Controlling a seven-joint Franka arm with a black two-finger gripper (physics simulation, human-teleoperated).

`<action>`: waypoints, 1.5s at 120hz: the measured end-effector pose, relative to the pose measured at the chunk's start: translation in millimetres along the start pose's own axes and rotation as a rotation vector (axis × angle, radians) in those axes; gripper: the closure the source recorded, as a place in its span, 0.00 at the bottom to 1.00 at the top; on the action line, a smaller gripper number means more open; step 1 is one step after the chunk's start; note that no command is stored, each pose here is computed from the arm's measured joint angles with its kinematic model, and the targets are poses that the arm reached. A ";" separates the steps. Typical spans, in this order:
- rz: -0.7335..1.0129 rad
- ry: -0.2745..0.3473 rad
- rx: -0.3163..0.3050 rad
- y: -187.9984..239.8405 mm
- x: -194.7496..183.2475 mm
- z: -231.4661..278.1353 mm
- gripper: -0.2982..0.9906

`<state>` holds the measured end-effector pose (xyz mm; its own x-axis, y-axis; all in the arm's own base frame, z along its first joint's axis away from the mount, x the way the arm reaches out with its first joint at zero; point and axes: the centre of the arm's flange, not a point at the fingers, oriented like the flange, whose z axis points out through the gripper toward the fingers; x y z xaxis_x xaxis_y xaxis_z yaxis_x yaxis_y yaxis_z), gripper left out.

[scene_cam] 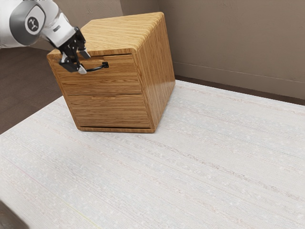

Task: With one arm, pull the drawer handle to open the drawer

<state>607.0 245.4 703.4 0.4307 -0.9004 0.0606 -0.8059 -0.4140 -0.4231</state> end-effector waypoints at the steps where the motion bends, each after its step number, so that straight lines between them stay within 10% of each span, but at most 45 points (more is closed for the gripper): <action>1: -0.002 0.002 0.000 -0.2 0.0 0.9 0.46; 107: -0.052 -0.049 -0.065 32.4 9.2 27.9 0.85; 180: -0.028 -0.131 -0.040 140.6 15.8 -29.7 0.83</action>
<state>488.4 169.0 671.7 0.5003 -0.8646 -0.0473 -0.8073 -0.4460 -0.3865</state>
